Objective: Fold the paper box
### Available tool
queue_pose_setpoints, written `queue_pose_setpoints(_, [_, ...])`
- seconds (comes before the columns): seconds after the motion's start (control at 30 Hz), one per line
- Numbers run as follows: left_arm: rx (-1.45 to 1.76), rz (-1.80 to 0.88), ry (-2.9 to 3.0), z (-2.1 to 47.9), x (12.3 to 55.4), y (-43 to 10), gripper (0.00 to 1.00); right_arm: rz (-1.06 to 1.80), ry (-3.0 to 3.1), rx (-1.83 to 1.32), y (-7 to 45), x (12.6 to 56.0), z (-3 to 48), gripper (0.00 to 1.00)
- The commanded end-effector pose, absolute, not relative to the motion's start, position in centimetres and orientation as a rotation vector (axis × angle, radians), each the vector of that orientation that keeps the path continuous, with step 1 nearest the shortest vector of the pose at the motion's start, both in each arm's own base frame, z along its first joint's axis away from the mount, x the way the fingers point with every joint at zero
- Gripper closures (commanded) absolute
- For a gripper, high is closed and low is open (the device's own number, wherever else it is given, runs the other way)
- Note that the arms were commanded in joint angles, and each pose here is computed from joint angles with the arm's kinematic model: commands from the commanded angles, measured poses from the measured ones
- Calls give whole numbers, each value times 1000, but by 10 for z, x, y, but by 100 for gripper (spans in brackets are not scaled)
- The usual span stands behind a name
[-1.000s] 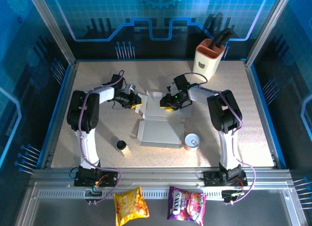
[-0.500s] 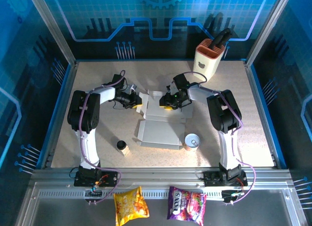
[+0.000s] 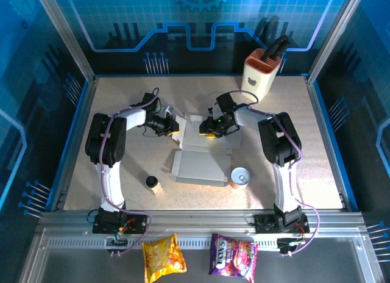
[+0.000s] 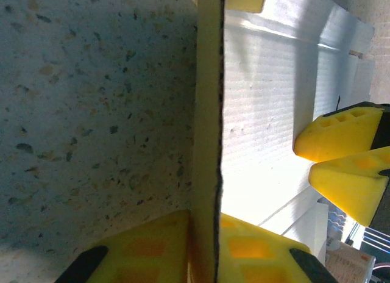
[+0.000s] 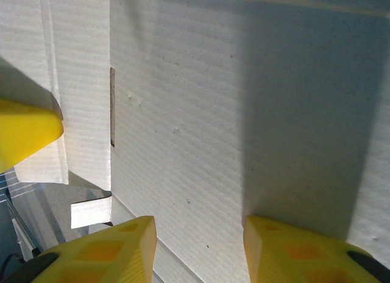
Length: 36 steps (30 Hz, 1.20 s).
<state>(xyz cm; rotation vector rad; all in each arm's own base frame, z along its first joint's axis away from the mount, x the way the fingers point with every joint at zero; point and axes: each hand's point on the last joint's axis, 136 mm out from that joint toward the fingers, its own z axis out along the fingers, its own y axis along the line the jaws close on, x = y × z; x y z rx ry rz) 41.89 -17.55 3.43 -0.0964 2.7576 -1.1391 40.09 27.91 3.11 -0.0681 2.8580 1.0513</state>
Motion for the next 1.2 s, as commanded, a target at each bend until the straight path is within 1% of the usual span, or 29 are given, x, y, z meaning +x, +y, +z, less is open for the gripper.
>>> queue_pose_setpoints(0.0, [-49, -1154, 2755, 34, 421, -182, 87, 1052, 2883, -109, 286, 395, 24, 56])
queue_pose_setpoints(0.17, [-33, -1141, 2742, 38, 421, -181, 92, 1054, 2881, -110, 286, 396, 25, 56])
queue_pose_setpoints(0.33, [-1, -1143, 2682, 56, 423, -182, 100, 1039, 2867, -121, 285, 398, 33, 56])
queue_pose_setpoints(0.47, [44, -1136, 2616, 78, 424, -182, 100, 1020, 2813, -149, 283, 402, 58, 56])
queue_pose_setpoints(0.57, [93, -1122, 2553, 99, 423, -182, 100, 1003, 2745, -182, 281, 404, 89, 56])
queue_pose_setpoints(0.7, [169, -1110, 2446, 135, 420, -182, 100, 984, 2631, -241, 276, 403, 143, 56])
queue_pose_setpoints(0.9, [272, -1074, 2277, 194, 409, -181, 100, 930, 2468, -335, 265, 393, 218, 54])
queue_pose_setpoints(1.17, [452, -1050, 2062, 265, 374, -182, 100, 820, 2184, -515, 245, 363, 307, 49])
